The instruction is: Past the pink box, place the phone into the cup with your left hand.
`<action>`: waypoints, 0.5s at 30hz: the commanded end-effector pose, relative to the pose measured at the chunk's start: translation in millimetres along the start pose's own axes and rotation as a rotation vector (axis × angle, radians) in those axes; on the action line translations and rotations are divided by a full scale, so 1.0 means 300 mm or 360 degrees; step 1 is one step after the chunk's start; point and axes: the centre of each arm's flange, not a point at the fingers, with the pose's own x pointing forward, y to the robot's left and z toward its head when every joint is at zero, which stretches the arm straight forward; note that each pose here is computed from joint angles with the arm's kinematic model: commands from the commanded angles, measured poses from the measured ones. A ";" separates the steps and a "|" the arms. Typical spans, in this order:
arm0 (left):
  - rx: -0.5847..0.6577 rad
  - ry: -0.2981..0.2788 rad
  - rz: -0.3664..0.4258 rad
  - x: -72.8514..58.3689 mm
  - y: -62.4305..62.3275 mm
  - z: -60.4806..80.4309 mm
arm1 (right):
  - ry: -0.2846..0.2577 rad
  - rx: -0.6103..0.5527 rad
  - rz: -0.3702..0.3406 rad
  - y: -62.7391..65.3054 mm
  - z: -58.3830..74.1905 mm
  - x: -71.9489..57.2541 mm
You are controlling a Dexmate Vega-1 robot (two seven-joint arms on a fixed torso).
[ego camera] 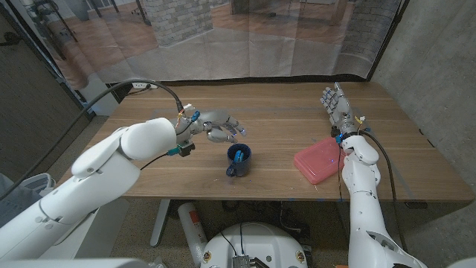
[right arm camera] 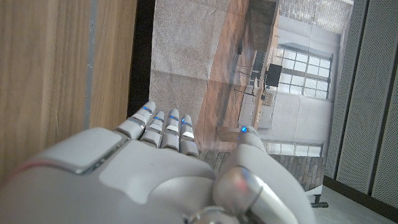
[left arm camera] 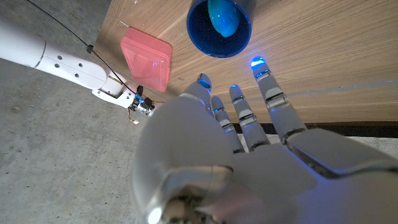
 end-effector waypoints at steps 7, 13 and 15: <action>-0.0250 -0.0019 0.0307 0.001 0.017 -0.058 | 0.0018 -0.0008 -0.0019 -0.016 -0.008 -0.005; -0.0330 -0.0065 0.0341 -0.001 0.028 -0.069 | 0.0013 -0.0011 -0.0023 -0.015 -0.004 -0.006; -0.0358 -0.0095 0.0344 -0.004 0.027 -0.068 | 0.0014 -0.0014 -0.0027 -0.014 -0.003 -0.007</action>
